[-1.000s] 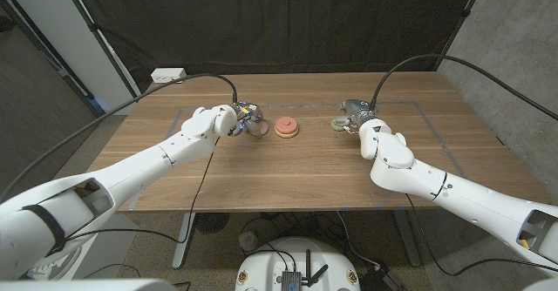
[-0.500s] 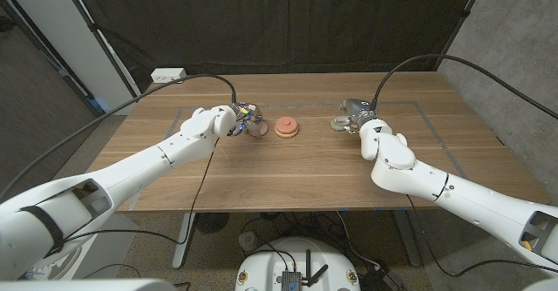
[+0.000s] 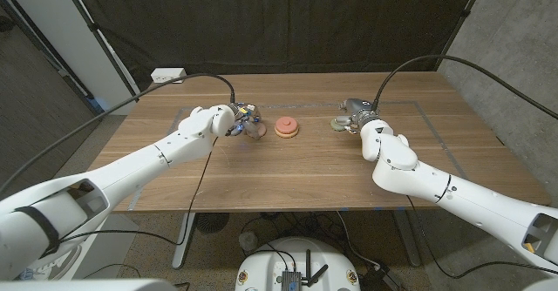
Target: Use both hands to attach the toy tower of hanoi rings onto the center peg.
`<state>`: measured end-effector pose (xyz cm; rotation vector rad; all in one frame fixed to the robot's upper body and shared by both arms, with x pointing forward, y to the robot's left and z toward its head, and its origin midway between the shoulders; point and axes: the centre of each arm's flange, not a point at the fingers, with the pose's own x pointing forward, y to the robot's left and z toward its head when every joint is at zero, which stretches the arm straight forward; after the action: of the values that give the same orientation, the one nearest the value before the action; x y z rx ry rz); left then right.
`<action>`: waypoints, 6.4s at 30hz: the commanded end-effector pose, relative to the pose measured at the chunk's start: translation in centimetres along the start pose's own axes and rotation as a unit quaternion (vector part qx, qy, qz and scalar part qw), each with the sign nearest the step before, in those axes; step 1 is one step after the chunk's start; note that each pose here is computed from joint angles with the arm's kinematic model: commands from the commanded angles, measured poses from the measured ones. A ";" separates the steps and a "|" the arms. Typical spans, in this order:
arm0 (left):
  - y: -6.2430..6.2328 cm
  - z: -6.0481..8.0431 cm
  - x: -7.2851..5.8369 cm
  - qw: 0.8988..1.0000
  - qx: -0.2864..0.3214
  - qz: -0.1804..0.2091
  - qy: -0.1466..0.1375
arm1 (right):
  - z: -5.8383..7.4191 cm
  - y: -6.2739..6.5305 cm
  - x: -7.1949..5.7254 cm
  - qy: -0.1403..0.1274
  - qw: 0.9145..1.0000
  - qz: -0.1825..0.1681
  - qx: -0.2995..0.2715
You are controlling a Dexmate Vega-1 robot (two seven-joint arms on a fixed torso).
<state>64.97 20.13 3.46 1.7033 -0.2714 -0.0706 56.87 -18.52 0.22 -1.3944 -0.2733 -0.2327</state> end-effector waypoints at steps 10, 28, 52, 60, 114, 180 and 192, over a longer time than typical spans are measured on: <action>2.8 -0.5 -1.7 1.000 -0.008 0.010 0.001 | 0.1 0.1 -0.5 0.000 1.000 -0.001 0.001; 5.3 -1.3 -3.4 1.000 -0.019 0.019 0.008 | -0.3 0.2 -0.7 0.003 1.000 0.001 0.006; 7.7 -0.3 -4.5 0.999 -0.010 0.052 -0.010 | -0.8 0.3 -1.2 0.010 1.000 0.000 0.011; 8.3 0.8 -4.2 0.998 -0.003 0.055 -0.023 | -1.2 0.2 -1.3 0.011 1.000 0.000 0.018; 7.6 6.2 0.8 0.990 0.010 0.022 -0.138 | -2.5 0.0 -0.9 0.032 0.999 -0.001 0.025; 5.0 7.5 3.4 0.991 0.000 -0.008 -0.133 | -3.3 0.4 -0.7 0.043 0.999 0.005 0.033; 4.4 7.7 3.6 0.990 -0.001 -0.017 -0.137 | -3.5 0.4 -0.9 0.044 0.999 0.004 0.032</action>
<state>66.11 11.47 7.61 1.6988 -0.4534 -0.3158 56.53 -21.82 -0.89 -1.3170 -0.2007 -0.2734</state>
